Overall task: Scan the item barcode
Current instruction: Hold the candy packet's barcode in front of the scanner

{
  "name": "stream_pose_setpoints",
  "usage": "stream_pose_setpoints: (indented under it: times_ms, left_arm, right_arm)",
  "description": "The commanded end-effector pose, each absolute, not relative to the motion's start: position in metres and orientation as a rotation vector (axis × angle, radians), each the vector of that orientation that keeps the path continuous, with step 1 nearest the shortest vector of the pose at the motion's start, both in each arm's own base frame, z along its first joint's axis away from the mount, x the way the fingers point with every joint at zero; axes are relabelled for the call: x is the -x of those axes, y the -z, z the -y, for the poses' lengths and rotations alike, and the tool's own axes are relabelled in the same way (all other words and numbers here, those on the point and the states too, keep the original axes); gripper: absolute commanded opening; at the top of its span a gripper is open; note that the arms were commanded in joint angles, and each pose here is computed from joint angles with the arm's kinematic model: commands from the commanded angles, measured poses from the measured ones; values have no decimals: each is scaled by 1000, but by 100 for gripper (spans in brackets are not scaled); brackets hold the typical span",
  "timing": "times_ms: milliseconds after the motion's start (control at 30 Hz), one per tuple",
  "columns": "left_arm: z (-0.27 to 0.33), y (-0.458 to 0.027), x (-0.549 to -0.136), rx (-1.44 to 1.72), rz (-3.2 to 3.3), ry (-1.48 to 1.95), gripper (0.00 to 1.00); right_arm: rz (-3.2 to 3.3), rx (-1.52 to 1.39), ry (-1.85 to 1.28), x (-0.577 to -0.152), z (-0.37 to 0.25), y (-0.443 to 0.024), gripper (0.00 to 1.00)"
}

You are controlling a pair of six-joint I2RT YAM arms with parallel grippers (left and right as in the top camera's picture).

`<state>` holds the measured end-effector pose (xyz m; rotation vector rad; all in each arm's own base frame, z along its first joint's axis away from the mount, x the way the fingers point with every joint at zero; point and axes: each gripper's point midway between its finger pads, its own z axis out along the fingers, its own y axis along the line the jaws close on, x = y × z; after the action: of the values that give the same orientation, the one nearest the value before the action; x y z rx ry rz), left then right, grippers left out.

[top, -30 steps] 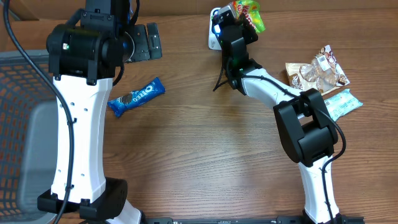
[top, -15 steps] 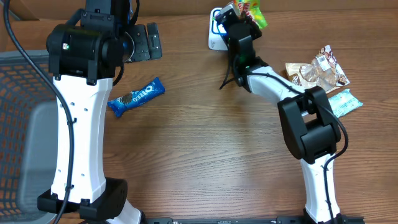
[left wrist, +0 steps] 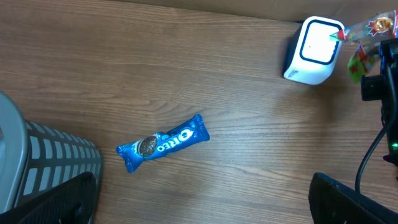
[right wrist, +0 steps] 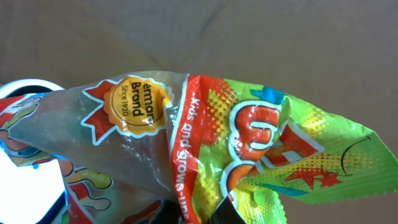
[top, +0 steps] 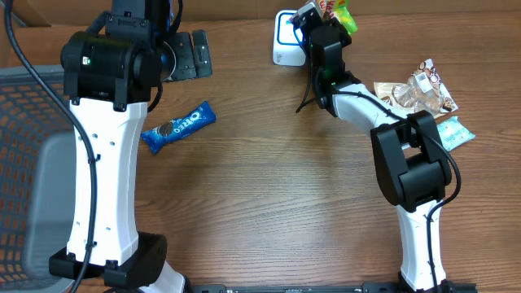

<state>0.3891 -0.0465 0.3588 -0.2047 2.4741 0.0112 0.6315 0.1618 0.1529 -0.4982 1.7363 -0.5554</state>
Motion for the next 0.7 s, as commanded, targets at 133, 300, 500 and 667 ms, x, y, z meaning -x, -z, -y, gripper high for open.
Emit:
stream_pose_setpoints:
  times_ms: [133, 300, 500, 667]
  left_arm:
    - [45, -359, -390, 186, -2471, -34, 100]
    - [45, -359, -390, 186, -2471, -34, 100]
    - [45, -359, -390, 186, -2471, -35, 100]
    - [45, -359, -390, 186, -2471, -35, 100]
  right_arm:
    - [-1728, 515, 534, -633, -171, -156, 4]
    - [-1730, 518, 535, -633, -172, -154, 4]
    - [-1736, 486, 588, -625, -179, -155, 4]
    - [-1724, 445, 612, -610, -200, -171, 4]
